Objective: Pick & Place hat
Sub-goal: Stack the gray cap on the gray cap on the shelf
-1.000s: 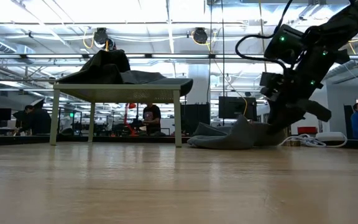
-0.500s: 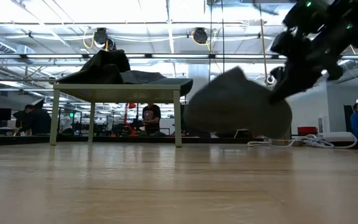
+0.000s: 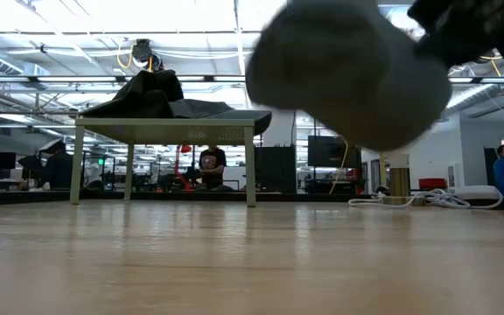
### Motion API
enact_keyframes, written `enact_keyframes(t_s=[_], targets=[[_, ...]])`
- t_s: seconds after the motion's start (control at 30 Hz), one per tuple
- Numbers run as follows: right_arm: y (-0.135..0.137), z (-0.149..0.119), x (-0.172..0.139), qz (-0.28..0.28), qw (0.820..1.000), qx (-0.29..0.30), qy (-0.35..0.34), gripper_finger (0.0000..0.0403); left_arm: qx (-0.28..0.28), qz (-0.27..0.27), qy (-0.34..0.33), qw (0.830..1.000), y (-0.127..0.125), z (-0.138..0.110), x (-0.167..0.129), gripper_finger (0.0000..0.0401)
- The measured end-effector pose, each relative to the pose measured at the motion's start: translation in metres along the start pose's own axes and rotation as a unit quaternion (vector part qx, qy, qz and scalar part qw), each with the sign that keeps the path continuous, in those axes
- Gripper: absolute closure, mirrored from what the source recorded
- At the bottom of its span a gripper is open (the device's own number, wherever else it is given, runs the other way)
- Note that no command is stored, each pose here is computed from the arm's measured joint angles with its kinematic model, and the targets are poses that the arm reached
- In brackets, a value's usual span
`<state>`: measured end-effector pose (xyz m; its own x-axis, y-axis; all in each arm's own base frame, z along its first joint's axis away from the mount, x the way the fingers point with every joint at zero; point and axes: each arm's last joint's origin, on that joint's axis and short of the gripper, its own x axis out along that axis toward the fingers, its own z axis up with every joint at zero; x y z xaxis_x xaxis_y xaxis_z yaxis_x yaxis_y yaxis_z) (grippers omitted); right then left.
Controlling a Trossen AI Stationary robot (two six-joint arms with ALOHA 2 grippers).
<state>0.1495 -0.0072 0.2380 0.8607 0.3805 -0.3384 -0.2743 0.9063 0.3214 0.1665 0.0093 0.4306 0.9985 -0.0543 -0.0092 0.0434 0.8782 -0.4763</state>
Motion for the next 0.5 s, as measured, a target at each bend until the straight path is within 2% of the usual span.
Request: enact_keyframes(t_s=[0.1,0.2,0.33,0.5], targets=[[0.006,0.015,-0.002,0.065,0.996,0.026,-0.061,0.0398,0.026,-0.007,0.004,1.0,0.0,0.0,0.0,0.0288],[0.013,0.034,-0.007,0.115,0.983,0.031,-0.139,0.0397,0.043,-0.016,0.008,0.999,-0.001,0.0,0.0,0.0288],[0.024,0.056,-0.02,0.16,0.955,-0.007,-0.249,0.0398,0.046,-0.033,0.016,0.998,-0.002,-0.001,0.0,0.0288],[0.033,0.072,-0.036,0.171,0.916,-0.046,-0.359,0.0398,0.019,-0.05,0.023,0.998,-0.004,-0.002,0.0,0.0288]])
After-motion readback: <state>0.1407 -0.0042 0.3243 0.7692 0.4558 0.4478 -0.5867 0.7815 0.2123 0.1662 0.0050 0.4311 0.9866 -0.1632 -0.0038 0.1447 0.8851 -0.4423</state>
